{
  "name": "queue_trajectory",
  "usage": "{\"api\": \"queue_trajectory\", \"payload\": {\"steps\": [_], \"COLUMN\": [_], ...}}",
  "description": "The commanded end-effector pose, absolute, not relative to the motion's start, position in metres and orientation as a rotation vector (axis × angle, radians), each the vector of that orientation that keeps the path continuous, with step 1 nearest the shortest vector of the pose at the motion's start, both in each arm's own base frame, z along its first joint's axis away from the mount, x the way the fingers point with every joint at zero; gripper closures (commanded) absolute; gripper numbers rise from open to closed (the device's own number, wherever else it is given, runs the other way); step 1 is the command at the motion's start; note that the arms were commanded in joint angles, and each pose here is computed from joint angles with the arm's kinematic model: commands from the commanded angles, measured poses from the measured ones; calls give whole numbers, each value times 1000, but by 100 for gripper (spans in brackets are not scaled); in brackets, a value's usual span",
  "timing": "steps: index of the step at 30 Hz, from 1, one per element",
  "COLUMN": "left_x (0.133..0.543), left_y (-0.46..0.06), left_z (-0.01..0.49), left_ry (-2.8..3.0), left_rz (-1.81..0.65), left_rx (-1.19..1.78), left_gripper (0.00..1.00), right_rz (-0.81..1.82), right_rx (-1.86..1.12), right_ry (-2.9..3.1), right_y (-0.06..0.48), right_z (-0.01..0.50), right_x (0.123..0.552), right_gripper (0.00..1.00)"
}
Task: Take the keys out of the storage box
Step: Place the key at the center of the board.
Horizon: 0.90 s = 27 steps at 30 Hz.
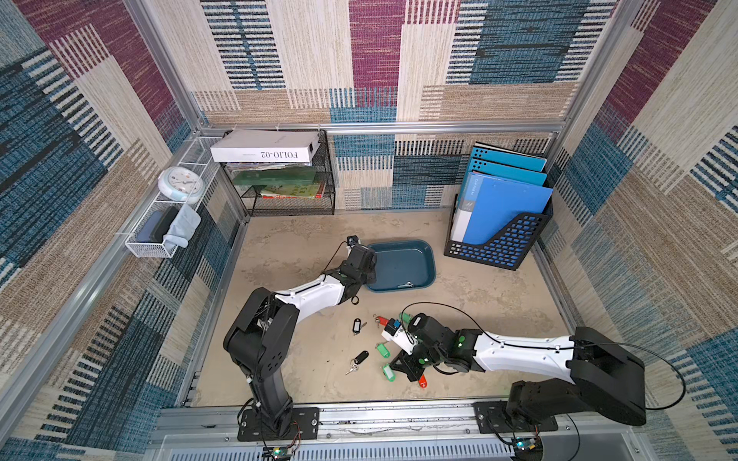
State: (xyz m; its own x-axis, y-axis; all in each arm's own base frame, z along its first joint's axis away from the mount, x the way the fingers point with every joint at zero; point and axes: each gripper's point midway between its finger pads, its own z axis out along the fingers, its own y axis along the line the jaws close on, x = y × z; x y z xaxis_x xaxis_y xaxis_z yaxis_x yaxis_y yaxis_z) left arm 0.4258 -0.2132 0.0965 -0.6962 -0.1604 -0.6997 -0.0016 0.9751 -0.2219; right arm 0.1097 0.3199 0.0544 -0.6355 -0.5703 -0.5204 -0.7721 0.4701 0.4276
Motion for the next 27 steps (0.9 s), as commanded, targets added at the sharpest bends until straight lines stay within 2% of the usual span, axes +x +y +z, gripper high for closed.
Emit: {"api": "queue_trajectory", "payload": {"steps": [1,11,14,16,23,25,27], "left_x": [421,417,416,416,416,415,413], "left_y": [-214,-216,-215,-215,-214,-215,-216], "left_z": [90,88,87,88,91,93,98], "left_ry": [2371,2407,2422,2427,2427,2426,2422], "left_rz": [-276,-308,-311,-314,-319,-327,-341], "left_rx": [-117,-119,-126,-127,-120,-109,-94], "left_gripper": [100,100,100,100,100,100,100], "right_rz": [906,786,750,732,688,638,483], "right_rx": [-1150,-1172,-1193,-1194,-1168,-1108,-860], "right_ry": [2447,2559,2567,2562,2500,2446,2385], "right_y": [318,311,311,312,307,304,289], "right_z": [46,14,11,12,44,62,91], "right_x": [105,96,93,94,102,115,152], "right_gripper": [100,99,88,85,52,44,32]}}
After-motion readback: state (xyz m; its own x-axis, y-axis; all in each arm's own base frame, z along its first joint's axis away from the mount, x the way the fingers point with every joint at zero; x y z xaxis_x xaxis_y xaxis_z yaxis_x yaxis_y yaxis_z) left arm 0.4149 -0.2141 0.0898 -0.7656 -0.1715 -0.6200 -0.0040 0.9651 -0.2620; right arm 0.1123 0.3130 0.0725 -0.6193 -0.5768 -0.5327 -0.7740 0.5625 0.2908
